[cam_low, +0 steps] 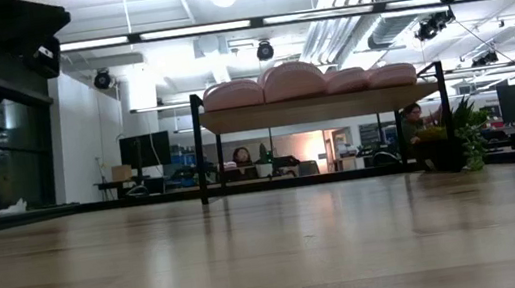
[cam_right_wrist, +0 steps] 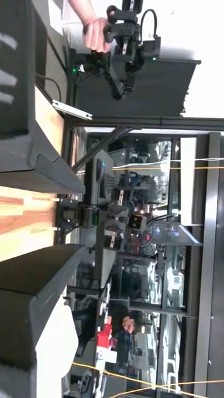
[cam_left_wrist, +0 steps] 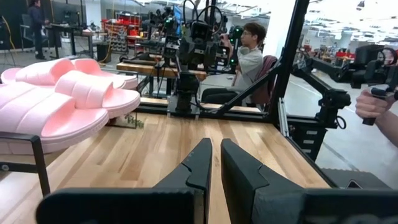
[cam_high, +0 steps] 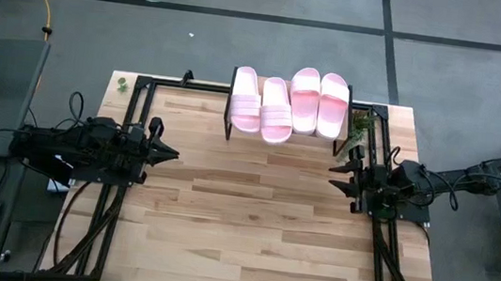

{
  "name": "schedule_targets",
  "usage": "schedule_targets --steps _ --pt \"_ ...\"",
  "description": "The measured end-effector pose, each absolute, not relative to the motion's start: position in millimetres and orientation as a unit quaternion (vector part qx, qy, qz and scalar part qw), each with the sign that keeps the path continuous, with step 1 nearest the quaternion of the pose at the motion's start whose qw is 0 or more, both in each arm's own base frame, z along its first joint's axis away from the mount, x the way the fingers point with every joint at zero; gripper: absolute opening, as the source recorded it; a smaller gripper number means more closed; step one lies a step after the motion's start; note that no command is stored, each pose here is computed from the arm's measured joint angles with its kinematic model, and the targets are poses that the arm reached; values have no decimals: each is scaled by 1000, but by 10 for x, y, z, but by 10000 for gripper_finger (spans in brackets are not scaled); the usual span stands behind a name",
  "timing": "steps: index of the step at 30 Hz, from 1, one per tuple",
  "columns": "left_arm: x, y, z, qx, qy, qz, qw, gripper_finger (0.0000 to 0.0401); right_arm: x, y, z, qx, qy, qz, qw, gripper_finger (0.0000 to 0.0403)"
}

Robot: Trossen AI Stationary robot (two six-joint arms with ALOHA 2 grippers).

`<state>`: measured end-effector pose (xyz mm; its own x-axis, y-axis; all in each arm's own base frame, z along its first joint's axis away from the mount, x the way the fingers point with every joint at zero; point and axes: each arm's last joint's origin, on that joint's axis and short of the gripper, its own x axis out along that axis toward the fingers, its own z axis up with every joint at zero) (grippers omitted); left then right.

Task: Pick and place slides into the shelf
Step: Return to Home Position

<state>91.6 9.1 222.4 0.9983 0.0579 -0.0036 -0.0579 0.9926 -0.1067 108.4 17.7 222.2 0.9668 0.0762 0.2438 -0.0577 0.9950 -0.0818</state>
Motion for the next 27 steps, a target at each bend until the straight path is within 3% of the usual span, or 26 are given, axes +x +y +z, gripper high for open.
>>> schedule_targets --steps 10,15,22,27 --pt "917 90 2223 -51 1 27 998 24 1084 155 1977 -41 -147 -6 988 133" --pt "916 89 2204 -52 11 26 998 24 1065 182 2007 -55 -167 44 983 133" --pt "916 89 2206 -54 10 26 998 24 1057 180 2003 -46 -167 44 984 133" --pt "971 93 2105 -50 -43 19 998 24 1066 174 1978 -42 -152 32 987 133"
